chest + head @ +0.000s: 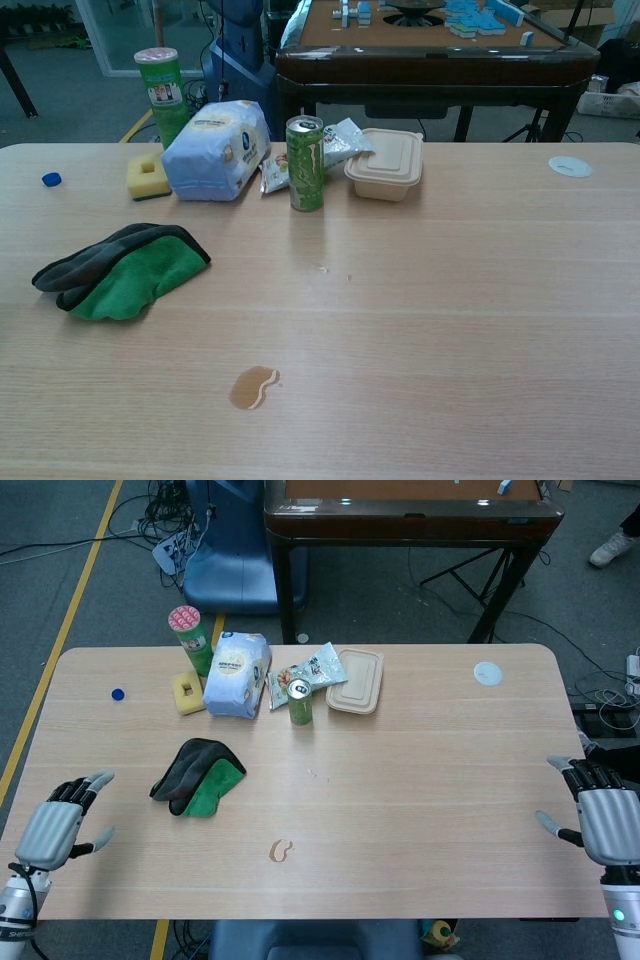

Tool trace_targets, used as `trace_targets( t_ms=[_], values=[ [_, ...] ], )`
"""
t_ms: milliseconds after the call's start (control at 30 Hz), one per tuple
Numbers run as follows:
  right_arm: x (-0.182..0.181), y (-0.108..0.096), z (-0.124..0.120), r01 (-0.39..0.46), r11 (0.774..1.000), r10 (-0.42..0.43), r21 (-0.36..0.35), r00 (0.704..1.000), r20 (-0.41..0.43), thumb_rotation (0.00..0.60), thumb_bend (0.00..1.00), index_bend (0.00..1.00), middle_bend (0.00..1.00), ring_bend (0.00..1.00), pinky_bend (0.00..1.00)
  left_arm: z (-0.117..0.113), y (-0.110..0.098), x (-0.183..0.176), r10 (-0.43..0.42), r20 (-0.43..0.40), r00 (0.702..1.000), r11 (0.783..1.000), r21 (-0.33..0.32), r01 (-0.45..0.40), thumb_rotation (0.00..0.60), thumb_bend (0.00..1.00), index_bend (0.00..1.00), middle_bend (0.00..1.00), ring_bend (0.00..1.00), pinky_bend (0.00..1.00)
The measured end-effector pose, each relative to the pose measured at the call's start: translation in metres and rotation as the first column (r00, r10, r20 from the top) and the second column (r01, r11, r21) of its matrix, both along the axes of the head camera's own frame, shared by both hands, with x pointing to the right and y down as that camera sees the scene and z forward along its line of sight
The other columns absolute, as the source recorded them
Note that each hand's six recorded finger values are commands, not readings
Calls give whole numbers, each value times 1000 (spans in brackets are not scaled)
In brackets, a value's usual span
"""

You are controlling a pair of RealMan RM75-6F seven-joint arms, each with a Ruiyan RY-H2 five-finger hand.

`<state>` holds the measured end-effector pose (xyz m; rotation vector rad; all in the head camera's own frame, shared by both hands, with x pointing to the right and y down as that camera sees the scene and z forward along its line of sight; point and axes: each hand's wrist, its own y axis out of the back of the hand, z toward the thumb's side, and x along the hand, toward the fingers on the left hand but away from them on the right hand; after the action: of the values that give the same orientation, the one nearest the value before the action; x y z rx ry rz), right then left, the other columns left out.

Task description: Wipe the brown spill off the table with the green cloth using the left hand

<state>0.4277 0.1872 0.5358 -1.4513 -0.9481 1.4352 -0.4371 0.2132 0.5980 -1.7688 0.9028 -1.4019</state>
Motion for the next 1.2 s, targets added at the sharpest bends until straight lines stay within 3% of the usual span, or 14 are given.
trace_targets(
  t_ms=[167,367,600,800,1100,1200],
  values=[
    [0,-2,-6,1,1000,-1,9,1000,-11,600,232,238,278,232,271,20,-24,23,108,-63,992,993,-48,-111,600,249,92,126,153,164],
    [2,-1,-8,-6,1000,7,8,1000,-20,600,232,238,278,232,271,43,-47,47,217,-94,972,969,-102,-226,600,248,64,74,128,164],
    [6,2,-11,-21,1000,21,4,999,-27,600,232,238,278,232,271,78,-67,71,326,-60,944,921,-207,-331,600,248,36,37,96,163],
    [7,2,-9,-24,1000,24,-7,999,-27,600,232,238,278,232,271,100,-80,92,379,-49,924,889,-259,-379,600,248,19,5,68,164],
    [14,7,-8,-45,999,45,-20,999,-29,600,232,238,278,231,271,125,-82,109,481,20,876,829,-335,-448,600,248,19,0,45,164],
    [16,8,-8,-52,998,52,-24,998,-29,600,232,238,278,232,271,134,-85,110,489,44,871,822,-358,-443,600,248,19,0,45,163]
  ],
)
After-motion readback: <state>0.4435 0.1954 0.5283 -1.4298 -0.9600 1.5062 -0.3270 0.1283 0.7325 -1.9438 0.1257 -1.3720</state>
